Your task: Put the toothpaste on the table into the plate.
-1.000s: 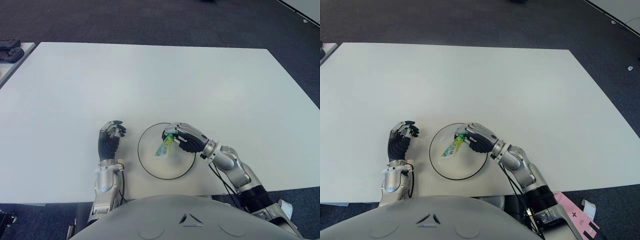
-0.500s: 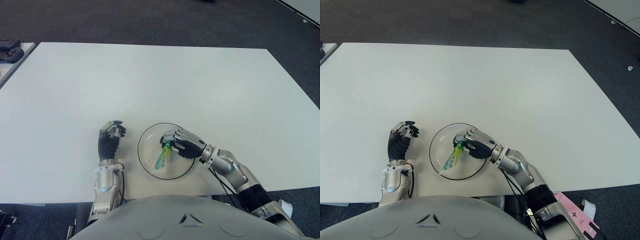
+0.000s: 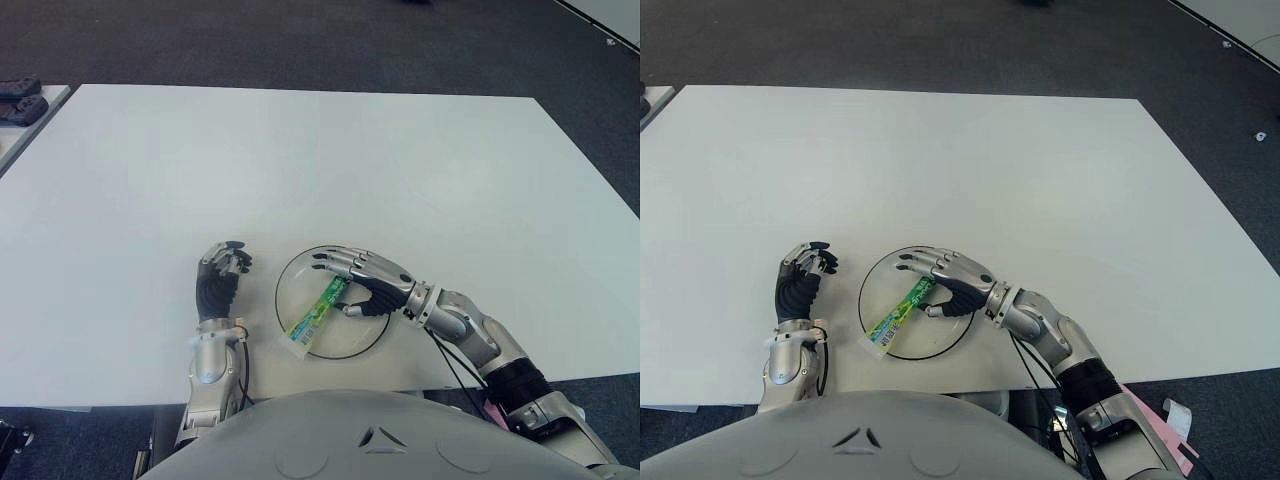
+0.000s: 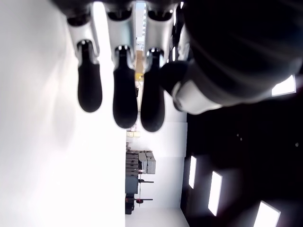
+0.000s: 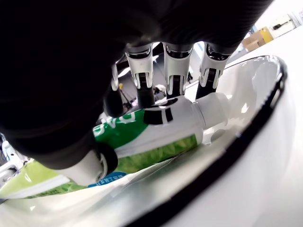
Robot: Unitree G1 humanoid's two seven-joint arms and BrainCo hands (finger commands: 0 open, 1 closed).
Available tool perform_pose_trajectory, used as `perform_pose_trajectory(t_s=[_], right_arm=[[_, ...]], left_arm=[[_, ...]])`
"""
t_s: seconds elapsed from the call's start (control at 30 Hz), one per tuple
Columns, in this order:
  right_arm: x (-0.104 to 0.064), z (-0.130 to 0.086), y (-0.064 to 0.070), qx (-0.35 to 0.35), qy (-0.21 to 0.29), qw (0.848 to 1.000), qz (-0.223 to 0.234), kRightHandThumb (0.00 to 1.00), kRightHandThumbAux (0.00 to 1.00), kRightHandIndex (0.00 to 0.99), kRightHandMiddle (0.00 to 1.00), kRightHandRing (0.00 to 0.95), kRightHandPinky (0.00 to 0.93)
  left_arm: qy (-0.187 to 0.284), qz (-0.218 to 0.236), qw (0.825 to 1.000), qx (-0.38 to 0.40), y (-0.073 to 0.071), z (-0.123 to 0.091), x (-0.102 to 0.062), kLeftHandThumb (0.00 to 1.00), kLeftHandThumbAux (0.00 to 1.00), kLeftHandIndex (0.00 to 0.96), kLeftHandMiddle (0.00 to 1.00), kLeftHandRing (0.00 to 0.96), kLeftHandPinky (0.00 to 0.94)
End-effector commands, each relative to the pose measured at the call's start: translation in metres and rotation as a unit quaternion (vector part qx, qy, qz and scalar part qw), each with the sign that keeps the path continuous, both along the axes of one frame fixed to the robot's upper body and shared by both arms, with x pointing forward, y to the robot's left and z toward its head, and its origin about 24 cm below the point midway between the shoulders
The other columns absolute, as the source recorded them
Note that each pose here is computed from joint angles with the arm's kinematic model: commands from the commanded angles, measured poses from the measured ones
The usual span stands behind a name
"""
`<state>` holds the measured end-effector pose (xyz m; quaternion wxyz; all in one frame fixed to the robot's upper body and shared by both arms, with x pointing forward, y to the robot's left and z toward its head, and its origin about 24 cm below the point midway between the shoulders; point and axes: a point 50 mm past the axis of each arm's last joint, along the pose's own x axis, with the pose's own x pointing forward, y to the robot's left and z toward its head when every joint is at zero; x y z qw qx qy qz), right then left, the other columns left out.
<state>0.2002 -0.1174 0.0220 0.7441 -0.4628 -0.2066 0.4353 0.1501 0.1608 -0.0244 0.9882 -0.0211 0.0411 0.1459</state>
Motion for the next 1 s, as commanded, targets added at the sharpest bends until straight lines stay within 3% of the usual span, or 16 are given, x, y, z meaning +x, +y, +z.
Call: perform_pose_trajectory(t_s=[0.03,0.23,0.57,0.77,1.0], right_arm=[[0.001,0.003,-0.001,-0.022,0.001,1.0,0.006,0.347,0.563,0.0,0.0,0.0,0.0],[0.001,0.004,-0.001,-0.032,0.002,0.999,0.007,0.296,0.513,0.0,0.0,0.0,0.0],[0.003,0.011,-0.003,-0.001,0.022,1.0,-0.007,0.322,0.417,0.0,0.0,0.0,0.0],[0.004,0.017,-0.007,0.029,0.05,0.998,-0.023,0.291,0.45,0.0,0.0,0.0,0.0],[0.005,0.025,-0.013,0.071,0.084,0.993,-0.052,0.225,0.569,0.0,0.0,0.0,0.0]], left_arm=[[0.036,0.009,0.999,-0.018,-0.007,-0.012,-0.004,0.702,0.719,0.429,0.565,0.561,0.548],[0.037,0.01,0.999,-0.017,-0.007,-0.012,-0.003,0.704,0.718,0.43,0.56,0.557,0.544],[0.037,0.003,0.999,-0.015,-0.006,-0.012,-0.003,0.702,0.718,0.429,0.566,0.561,0.543],[0.035,-0.001,0.999,-0.017,-0.006,-0.012,-0.003,0.701,0.719,0.429,0.567,0.559,0.536],[0.027,-0.007,0.999,-0.021,-0.006,-0.012,-0.003,0.7,0.719,0.429,0.569,0.558,0.534]])
